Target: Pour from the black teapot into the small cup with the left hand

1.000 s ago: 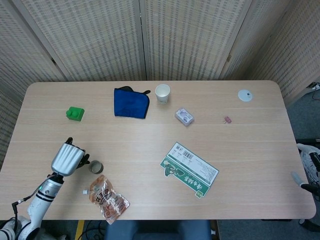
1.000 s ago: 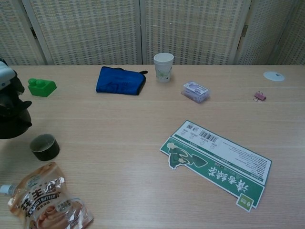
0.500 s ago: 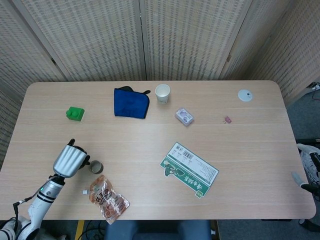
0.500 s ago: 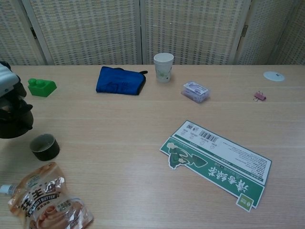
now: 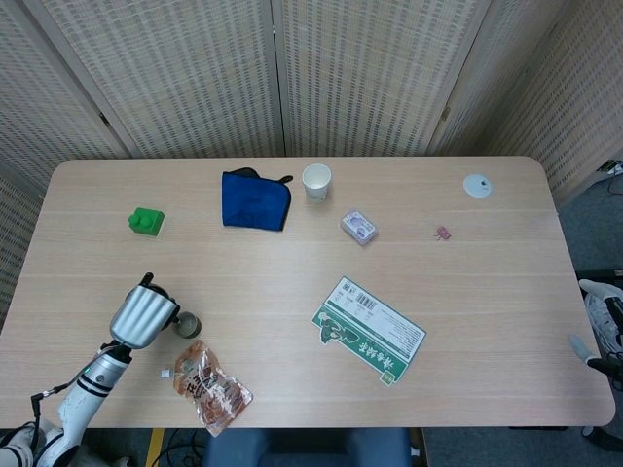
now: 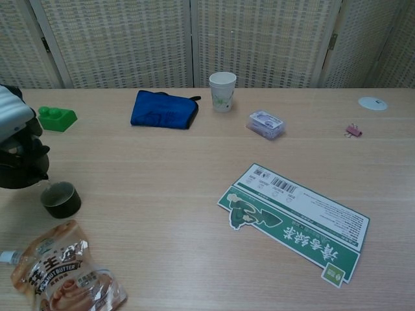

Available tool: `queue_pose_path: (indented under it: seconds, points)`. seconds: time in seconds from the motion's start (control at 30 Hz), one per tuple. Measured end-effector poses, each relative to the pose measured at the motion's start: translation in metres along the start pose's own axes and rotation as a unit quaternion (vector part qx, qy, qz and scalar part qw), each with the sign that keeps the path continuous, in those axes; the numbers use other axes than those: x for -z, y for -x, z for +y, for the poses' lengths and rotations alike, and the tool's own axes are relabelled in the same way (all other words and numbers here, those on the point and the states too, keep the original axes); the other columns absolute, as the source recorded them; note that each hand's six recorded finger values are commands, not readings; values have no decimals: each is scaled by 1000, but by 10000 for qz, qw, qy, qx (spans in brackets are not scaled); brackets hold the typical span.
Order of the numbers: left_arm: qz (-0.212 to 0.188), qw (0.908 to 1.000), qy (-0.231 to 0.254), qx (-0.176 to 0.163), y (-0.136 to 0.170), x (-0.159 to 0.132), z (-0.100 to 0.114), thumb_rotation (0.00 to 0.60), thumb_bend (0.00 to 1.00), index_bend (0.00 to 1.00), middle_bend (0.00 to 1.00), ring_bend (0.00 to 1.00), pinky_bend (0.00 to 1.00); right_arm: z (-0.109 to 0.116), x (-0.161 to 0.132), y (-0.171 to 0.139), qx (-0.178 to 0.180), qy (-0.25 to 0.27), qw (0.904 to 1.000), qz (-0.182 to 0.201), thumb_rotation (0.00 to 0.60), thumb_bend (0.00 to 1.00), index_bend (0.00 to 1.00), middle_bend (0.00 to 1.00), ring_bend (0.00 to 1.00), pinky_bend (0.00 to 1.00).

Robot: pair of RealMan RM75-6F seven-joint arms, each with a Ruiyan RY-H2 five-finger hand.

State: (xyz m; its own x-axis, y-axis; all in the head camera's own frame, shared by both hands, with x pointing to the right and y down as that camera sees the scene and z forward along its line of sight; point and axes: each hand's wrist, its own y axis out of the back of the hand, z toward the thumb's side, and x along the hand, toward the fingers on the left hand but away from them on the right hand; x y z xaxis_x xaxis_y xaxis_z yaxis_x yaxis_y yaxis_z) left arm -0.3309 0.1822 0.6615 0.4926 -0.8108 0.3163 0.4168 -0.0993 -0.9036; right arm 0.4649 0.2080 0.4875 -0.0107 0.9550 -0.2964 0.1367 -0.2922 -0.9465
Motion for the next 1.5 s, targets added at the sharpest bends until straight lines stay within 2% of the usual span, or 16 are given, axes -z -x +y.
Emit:
queue_pose_path:
  seconds: [1.5]
  points:
    - [-107,9992,-388,-57,-3,0,-3,537,416,1000,1000,949,476,1,3,-1,14,-3,10000,-27,600,186,258,286,202,186]
